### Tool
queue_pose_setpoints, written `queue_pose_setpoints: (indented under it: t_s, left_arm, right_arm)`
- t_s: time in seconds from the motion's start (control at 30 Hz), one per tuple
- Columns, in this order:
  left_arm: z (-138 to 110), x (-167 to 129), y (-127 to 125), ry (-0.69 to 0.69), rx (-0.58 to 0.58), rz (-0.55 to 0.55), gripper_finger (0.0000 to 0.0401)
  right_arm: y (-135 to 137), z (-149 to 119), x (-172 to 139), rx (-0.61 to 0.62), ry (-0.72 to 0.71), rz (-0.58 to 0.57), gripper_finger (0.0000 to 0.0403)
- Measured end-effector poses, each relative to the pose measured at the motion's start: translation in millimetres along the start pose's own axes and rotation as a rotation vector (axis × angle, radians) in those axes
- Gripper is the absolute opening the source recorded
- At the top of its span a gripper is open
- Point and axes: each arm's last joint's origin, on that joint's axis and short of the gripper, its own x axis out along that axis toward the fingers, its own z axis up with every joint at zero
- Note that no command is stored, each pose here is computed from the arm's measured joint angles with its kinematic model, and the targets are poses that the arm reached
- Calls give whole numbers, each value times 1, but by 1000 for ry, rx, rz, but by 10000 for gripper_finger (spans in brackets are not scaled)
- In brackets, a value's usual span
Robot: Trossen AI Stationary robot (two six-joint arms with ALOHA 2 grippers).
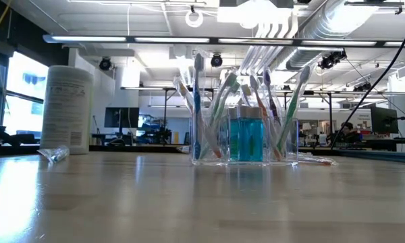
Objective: Pick & Place toothbrushing station
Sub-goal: Put the violet toothbrush into the transparent organizer
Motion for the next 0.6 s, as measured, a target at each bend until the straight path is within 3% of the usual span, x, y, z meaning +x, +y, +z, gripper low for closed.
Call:
queue_pose_setpoints:
  t_s: [0.3,0.6]
  left_arm:
    - [0,4,5,1,16,-27,0]
    - [0,4,3,5,102,-95,9]
  right_arm:
    - [3,-1,0,-2,11,94,20]
    - [6,-1,-1,8,13,93,13]
